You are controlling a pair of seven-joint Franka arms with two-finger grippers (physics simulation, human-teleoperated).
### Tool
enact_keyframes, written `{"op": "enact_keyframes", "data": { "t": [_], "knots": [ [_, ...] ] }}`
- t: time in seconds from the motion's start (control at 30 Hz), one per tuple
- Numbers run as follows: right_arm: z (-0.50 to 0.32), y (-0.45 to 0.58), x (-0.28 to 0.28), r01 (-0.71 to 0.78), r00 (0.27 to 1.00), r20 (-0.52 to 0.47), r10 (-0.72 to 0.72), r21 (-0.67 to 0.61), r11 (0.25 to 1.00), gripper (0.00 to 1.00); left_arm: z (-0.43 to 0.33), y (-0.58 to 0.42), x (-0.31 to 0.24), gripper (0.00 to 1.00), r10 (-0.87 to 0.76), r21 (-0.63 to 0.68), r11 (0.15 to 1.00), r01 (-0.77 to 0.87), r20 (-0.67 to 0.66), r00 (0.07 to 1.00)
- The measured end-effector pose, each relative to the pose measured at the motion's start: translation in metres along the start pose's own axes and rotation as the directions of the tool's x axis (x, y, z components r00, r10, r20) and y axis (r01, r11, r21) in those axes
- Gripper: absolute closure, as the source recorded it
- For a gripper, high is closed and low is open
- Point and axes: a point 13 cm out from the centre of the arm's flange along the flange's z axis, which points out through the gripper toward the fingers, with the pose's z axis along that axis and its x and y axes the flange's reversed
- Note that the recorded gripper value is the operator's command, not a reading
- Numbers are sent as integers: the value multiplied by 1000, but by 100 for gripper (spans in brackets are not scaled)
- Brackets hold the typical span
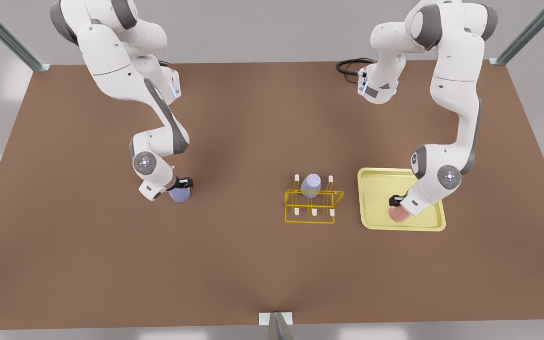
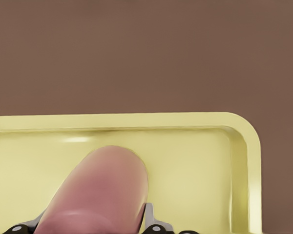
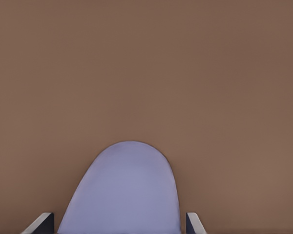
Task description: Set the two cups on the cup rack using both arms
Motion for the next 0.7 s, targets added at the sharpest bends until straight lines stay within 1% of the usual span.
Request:
{"op": "enact_keyframes", "data": {
  "t": [0.1, 0.17, 0.2, 0.23, 0.27, 0.37, 0.43, 0.5, 0.57, 0.7],
  "knots": [
    [2, -1, 0, -3, 1000, -3, 3, 1, 1000, 0, -23, -5, -11, 19, 5, 2, 1000, -5, 9, 1000],
    [3, -1, 0, -5, 1000, -5, 5, 1, 1000, 2, -76, -23, -49, 19, 22, 13, 1000, -23, 51, 998],
    [3, -1, 0, -5, 1000, -5, 5, 0, 1000, 9, -100, -38, -63, 19, 36, 22, 999, -38, 62, 997],
    [3, -1, 0, -5, 1000, -5, 5, 0, 1000, 13, -120, -54, -73, 19, 49, 32, 998, -51, 68, 996],
    [2, -1, 0, -6, 1000, -5, 6, 0, 1000, 13, -134, -69, -83, 19, 57, 42, 997, -60, 71, 996],
    [1, -1, -1, -8, 1000, -3, 8, -1, 1000, 17, -138, -129, -102, 19, 88, 68, 994, -91, 39, 995],
    [0, -1, -3, -8, 1000, 0, 8, -2, 1000, 17, -139, -182, -111, 19, 108, 92, 990, -110, 26, 994],
    [-1, -2, -4, -9, 1000, 1, 9, -3, 1000, 17, -149, -223, -111, 19, 94, 128, 987, -95, 14, 995],
    [-3, -2, -6, -9, 1000, 5, 9, -4, 1000, 17, -151, -250, -98, 18, 78, 149, 986, -72, -31, 997],
    [-7, -1, -11, -5, 1000, 14, 5, -6, 1000, 17, -137, -279, -67, 18, 54, 137, 990, -35, -138, 989]
  ]
}}
